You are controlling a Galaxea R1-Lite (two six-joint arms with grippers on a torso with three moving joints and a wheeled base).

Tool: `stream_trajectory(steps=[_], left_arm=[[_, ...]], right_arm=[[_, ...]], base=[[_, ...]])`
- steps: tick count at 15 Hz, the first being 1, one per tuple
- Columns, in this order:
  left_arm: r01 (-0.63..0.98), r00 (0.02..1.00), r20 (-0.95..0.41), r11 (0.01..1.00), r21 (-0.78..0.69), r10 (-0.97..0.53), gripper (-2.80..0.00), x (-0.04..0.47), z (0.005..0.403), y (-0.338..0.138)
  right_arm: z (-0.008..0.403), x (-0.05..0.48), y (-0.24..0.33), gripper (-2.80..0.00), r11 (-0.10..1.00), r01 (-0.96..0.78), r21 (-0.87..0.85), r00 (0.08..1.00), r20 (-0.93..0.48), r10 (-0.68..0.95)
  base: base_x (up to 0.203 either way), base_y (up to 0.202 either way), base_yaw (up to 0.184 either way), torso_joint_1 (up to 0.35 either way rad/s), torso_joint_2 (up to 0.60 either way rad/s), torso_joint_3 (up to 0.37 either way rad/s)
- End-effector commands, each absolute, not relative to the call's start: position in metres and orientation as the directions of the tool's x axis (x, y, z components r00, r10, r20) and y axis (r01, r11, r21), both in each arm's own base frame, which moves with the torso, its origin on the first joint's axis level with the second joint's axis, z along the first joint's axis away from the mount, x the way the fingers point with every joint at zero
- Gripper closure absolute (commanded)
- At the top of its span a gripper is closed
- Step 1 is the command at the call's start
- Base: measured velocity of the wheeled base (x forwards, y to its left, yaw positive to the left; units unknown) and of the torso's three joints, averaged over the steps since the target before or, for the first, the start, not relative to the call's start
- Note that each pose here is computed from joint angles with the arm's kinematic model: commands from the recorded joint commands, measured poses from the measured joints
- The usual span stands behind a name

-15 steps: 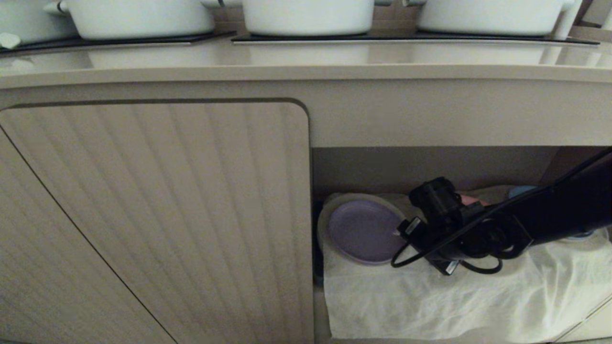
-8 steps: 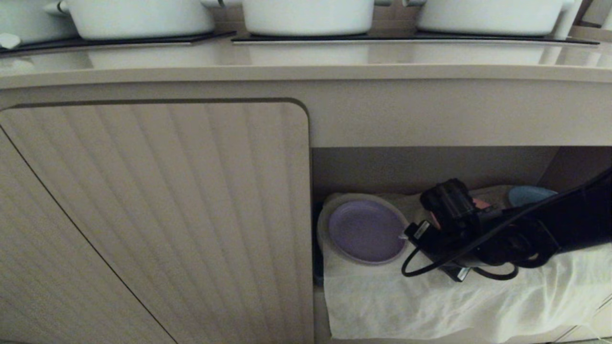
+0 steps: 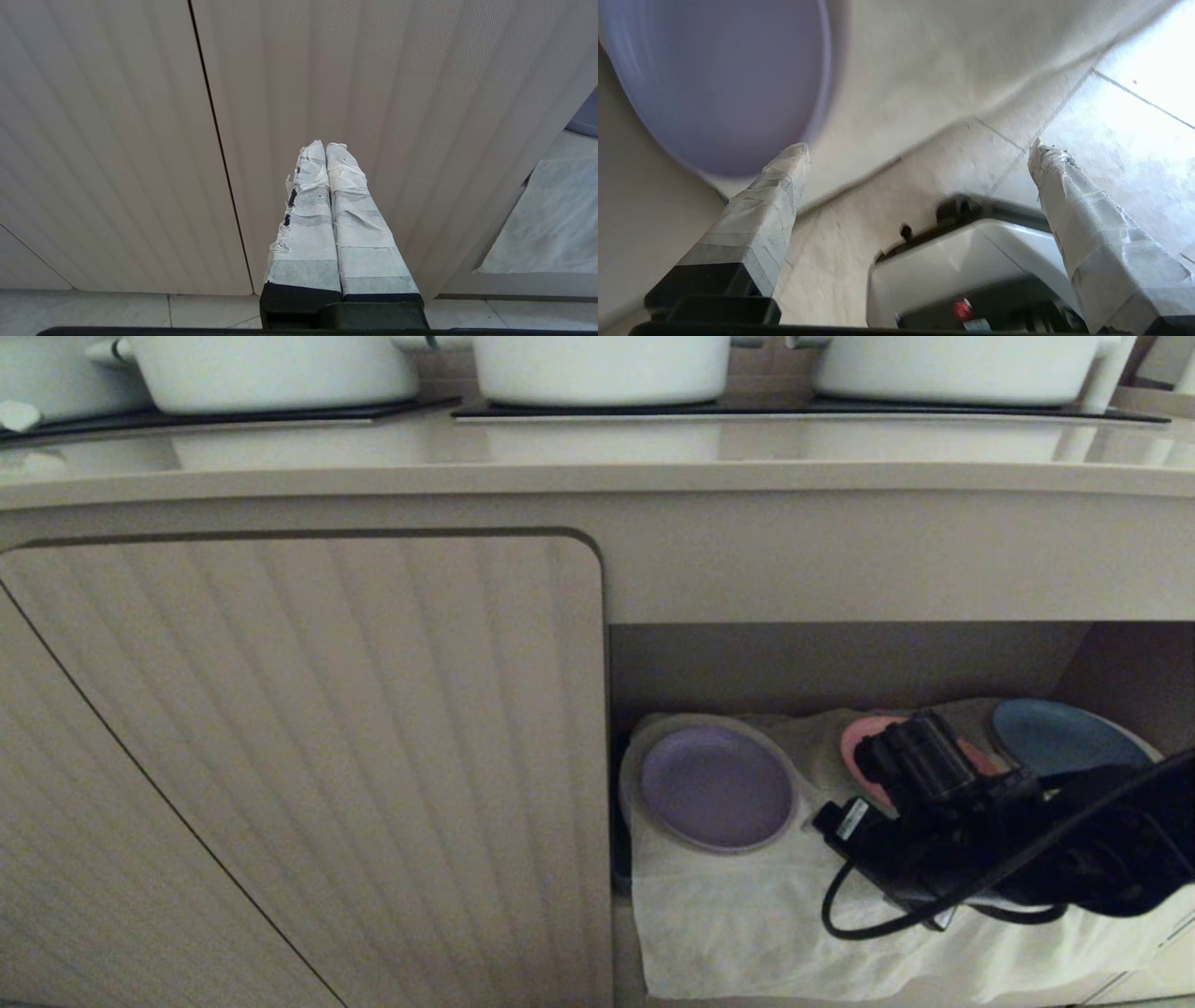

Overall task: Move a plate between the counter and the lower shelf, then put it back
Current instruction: Put the plate in the cupboard, then pick up the plate in the cupboard

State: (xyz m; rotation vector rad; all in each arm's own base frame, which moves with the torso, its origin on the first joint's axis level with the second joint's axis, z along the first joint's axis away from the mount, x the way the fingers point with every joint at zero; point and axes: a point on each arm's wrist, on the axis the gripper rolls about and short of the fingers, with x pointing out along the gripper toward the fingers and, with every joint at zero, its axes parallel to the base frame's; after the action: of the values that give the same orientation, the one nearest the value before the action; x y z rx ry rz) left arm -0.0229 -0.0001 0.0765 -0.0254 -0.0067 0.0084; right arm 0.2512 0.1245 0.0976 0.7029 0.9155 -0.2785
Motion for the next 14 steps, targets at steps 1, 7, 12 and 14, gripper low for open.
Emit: stream_trajectory(steps=[1,7,12,14], left_arm=[[-0.009,1.000,0.006,1.000,-0.026,0.009,0.00,-0.023,0.077,0.000],[-0.009,1.000,0.006,1.000,-0.026,0.009,0.00,-0.023,0.077,0.000],[-0.009,1.000,0.006,1.000,-0.026,0.009,0.00,-0.023,0.077,0.000],[-0.009,1.000,0.006,1.000,-0.026,0.009,0.00,-0.023,0.077,0.000]], right_arm=[[0.103,0.233,0.119,-2.80,0.746,0.492,0.448,0.597,-0.797,0.085],[0.103,0.192,0.098,0.00,0.754,0.492,0.436,0.581,-0.809,0.088],[0.097,0.155,0.079,0.00,0.805,0.435,0.404,0.547,-0.829,0.121],[0.096,0.140,0.072,0.00,0.813,0.419,0.405,0.547,-0.827,0.130]], base=[[0.000,0.000,0.000,0.000,0.00,0.000],[0.000,0.000,0.000,0.000,0.00,0.000],[0.000,0.000,0.000,0.000,0.00,0.000],[0.000,0.000,0.000,0.000,0.00,0.000]])
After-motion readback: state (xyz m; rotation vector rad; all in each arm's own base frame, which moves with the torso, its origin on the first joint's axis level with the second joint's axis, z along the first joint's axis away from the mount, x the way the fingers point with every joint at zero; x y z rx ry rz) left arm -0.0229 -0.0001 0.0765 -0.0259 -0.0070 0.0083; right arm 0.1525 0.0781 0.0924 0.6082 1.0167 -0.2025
